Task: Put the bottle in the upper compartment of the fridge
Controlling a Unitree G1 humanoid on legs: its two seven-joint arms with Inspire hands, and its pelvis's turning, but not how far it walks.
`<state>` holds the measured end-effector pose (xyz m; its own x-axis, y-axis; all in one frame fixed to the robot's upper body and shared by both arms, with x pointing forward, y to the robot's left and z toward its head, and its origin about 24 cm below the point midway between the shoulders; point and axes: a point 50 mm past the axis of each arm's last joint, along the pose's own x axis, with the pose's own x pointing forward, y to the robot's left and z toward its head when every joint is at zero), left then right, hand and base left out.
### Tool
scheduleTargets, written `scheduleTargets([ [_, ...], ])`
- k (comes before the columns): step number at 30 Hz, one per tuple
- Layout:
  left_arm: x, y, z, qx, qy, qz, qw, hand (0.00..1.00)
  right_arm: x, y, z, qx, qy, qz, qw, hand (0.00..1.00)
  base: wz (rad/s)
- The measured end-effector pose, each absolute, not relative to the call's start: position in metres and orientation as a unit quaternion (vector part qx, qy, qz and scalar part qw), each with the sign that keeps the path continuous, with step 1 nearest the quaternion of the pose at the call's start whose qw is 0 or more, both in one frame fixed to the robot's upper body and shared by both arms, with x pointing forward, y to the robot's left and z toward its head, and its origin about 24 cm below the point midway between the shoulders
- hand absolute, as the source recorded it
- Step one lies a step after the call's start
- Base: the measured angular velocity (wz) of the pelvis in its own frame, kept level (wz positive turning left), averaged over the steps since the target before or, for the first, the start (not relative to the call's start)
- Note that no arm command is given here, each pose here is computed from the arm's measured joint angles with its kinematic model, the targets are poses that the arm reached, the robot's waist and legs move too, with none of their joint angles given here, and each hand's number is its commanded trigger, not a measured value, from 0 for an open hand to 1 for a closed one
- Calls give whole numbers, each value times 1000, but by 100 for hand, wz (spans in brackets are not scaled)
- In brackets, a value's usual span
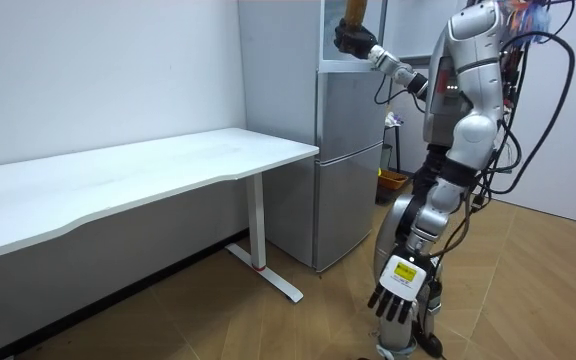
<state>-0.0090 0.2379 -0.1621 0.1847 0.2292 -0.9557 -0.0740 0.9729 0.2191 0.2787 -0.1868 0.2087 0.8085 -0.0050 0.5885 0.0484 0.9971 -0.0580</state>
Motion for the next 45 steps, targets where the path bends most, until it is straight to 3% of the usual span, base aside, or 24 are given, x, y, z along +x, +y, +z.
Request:
scheduleTargets([
  [10, -15, 240, -162, 54, 639, 102, 760, 0, 273, -213, 212, -25, -312, -56, 948, 100, -8],
  [16, -19, 245, -161, 59, 643, 107, 756, 0, 268, -227, 192, -33, -266, -74, 961, 100, -11],
  [38, -19, 246, -161, 77, 647, 94, 753, 0, 269, -239, 186, -23, -246, -101, 964, 100, -2],
  [45, -24, 246, -160, 78, 650, 95, 750, 0, 277, -250, 180, -12, -227, -155, 961, 100, 0],
])
